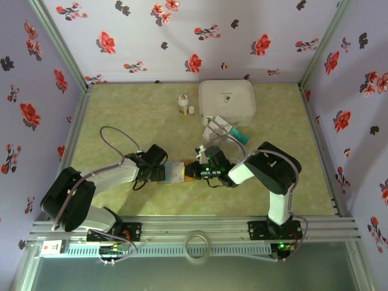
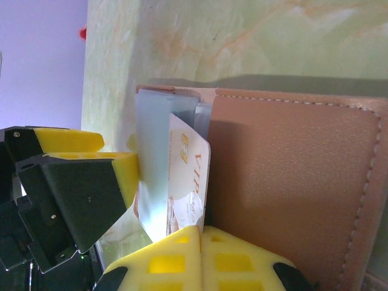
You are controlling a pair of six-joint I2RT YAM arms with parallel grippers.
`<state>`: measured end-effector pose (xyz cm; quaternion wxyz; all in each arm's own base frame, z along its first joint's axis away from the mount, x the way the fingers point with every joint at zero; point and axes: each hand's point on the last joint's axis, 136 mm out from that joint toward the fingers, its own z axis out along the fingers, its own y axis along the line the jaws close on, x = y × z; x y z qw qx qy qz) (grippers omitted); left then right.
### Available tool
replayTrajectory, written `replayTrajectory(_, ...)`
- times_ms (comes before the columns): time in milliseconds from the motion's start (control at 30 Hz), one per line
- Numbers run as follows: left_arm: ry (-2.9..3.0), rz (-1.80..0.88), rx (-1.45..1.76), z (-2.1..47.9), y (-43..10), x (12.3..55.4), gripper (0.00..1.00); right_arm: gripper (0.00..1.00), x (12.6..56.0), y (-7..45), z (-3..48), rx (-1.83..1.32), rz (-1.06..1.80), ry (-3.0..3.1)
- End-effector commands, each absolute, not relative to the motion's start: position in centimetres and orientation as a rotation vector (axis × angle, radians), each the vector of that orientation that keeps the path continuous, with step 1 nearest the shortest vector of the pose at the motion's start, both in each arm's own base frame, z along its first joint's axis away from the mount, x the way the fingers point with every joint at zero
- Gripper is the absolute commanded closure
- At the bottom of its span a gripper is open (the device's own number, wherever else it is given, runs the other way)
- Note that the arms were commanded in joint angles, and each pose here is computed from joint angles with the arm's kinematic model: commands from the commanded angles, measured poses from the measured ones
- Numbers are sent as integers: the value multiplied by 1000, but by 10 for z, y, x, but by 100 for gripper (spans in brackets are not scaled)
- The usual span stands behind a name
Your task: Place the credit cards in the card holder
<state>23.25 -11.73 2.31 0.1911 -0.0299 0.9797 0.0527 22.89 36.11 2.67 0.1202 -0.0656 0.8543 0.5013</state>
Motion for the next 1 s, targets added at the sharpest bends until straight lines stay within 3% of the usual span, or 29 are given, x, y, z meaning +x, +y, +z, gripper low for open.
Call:
replayTrajectory(0,2781,182,-87,10,-110,226,0,98,213,340,-19,-175,1300,2694)
replayTrajectory(167,2785,172,-88,8,-111,225,0,95,215,344,-17,-179,1297,2704)
replayTrajectory(400,2788,148,-89,8,-114,225,0,72,217,346,-6,-199,1277,2707)
replayTrajectory(633,2762,91,-139,30,-113,236,0,55,228,344,28,-291,1153,2705)
replayTrajectory(967,2758,72,-177,46,-101,245,0,52,244,345,75,-373,1037,2665)
